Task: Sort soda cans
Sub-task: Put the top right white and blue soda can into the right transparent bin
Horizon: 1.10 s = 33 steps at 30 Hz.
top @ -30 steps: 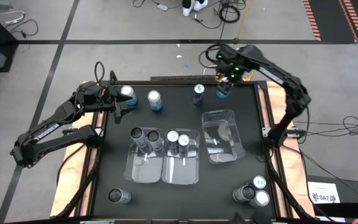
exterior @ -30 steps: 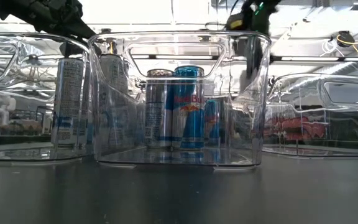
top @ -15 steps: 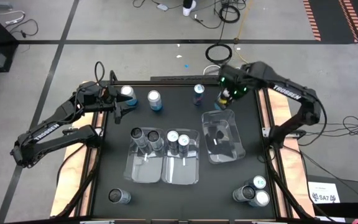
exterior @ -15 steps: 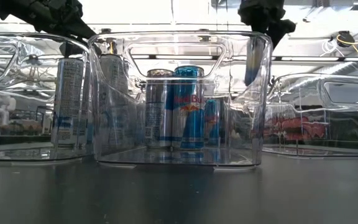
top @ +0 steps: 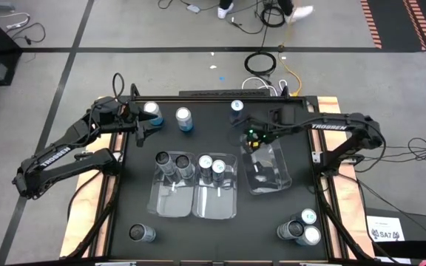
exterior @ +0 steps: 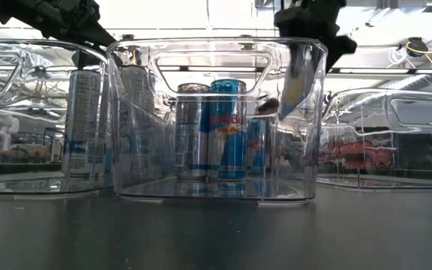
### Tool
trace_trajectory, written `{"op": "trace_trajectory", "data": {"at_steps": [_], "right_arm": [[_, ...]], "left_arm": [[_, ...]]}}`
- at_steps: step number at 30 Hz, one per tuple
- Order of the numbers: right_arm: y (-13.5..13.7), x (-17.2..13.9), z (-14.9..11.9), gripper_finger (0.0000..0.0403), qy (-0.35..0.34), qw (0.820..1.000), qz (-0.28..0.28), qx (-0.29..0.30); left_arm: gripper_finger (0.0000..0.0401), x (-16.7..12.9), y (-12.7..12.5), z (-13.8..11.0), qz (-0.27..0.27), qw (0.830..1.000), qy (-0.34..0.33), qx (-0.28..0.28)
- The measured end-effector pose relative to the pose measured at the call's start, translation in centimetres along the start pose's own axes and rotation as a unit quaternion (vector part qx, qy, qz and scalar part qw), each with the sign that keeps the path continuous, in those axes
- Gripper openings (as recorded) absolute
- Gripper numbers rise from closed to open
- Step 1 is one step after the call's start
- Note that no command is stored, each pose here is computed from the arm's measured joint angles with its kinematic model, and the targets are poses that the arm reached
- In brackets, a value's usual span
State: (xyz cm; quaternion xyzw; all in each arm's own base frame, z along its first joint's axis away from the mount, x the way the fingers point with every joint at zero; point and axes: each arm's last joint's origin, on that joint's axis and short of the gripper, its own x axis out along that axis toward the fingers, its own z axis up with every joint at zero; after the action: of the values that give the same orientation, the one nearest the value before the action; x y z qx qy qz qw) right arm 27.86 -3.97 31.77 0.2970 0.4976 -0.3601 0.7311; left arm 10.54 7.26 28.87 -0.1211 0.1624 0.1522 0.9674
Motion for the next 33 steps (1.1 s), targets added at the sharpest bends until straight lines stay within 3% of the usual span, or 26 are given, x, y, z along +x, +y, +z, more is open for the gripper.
{"op": "trace_trajectory", "data": {"at_steps": [18, 25, 33], "right_arm": [[0.7, 6.0, -2.1, 0.0276, -0.012, 0.999, -0.002, 0.047], [1.0, 7.3, -2.4, 0.0277, 0.006, 1.0, -0.004, 0.029], [1.6, 8.5, -2.3, 0.0311, 0.009, 1.0, -0.008, 0.027]], "left_arm": [[0.0284, 0.0, 0.0, 0.0, -0.001, 1.0, 0.001, 0.0], [0.0284, 0.0, 0.0, 0.0, -0.001, 1.0, 0.0, 0.0], [0.0284, 0.0, 0.0, 0.0, -0.001, 1.0, 0.001, 0.0]]}}
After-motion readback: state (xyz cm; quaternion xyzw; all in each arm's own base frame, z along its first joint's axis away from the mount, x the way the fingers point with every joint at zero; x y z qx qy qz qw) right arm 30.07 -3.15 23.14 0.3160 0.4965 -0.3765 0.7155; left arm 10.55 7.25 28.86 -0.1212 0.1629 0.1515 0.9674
